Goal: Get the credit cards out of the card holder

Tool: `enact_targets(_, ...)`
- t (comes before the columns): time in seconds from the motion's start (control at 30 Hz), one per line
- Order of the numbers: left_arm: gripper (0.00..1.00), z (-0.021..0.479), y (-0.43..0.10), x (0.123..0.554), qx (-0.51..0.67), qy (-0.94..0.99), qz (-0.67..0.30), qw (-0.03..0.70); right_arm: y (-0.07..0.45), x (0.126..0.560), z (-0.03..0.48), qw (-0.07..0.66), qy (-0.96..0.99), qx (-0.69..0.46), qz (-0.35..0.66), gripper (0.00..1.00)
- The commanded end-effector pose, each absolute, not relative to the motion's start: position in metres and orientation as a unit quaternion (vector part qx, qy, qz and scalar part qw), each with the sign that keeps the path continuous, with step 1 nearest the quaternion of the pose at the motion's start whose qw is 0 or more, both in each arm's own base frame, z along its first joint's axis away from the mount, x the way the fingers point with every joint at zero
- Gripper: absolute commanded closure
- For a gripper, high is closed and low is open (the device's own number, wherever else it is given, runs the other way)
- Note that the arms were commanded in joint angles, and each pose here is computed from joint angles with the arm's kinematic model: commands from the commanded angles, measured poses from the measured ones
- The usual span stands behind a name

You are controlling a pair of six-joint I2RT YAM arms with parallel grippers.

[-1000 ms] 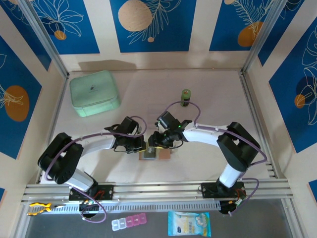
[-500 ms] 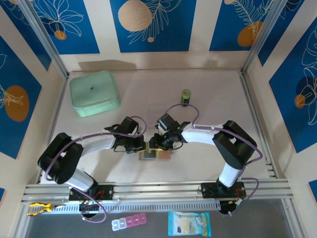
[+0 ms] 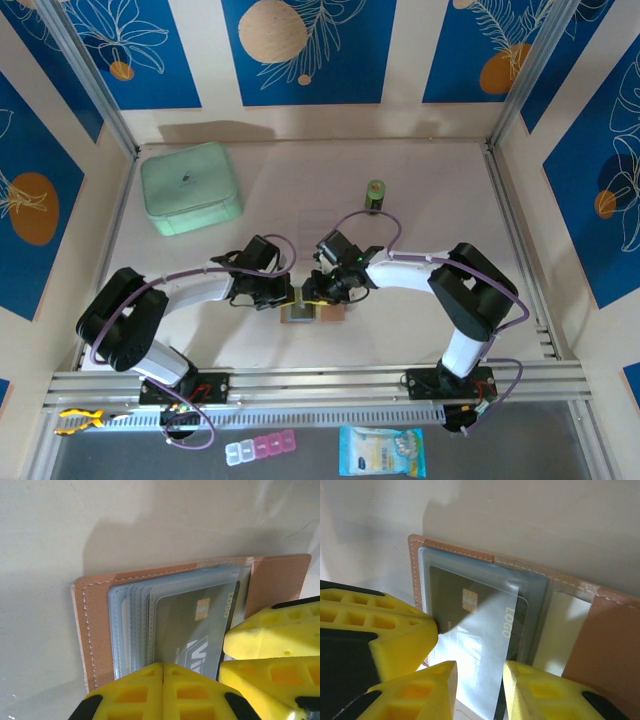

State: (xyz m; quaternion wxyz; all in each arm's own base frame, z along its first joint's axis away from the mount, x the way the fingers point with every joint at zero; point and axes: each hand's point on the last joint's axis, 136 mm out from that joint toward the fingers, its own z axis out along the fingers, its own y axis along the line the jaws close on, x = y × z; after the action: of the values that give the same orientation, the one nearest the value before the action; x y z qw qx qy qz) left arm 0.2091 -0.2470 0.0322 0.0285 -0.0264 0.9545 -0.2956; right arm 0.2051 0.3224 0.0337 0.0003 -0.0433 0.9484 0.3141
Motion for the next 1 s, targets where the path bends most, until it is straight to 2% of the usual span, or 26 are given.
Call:
enact_targets(0.0,1.0,0.023,-0.239,0.197,-0.019,0.961,-0.276,0.012,0.304,0.2,0.024,-0.006,0.963,-0.038,0.265,0.66)
enact_targets(0.2,1.0,0.025,-0.239,0.194,-0.023,0.959,-0.283,0.013,0.301,0.203,0.033,0.011,0.963,-0.05,0.263,0.66)
enact_targets(0.43,0.99,0.05,-0.249,0.203,-0.025,0.946,-0.319,0.04,0.304,0.204,0.055,0.027,0.953,-0.055,0.297,0.64)
enact_targets(0.53,0.99,0.056,-0.246,0.209,-0.022,0.95,-0.306,0.052,0.308,0.203,0.061,0.025,0.944,-0.056,0.324,0.63)
enact_targets(0.8,1.0,0.035,-0.239,0.207,-0.021,0.962,-0.269,0.031,0.317,0.201,0.062,0.01,0.932,-0.051,0.358,0.6)
enact_targets(0.97,1.0,0.022,-0.24,0.203,-0.028,0.961,-0.274,0.02,0.322,0.2,0.057,0.002,0.929,-0.049,0.368,0.62)
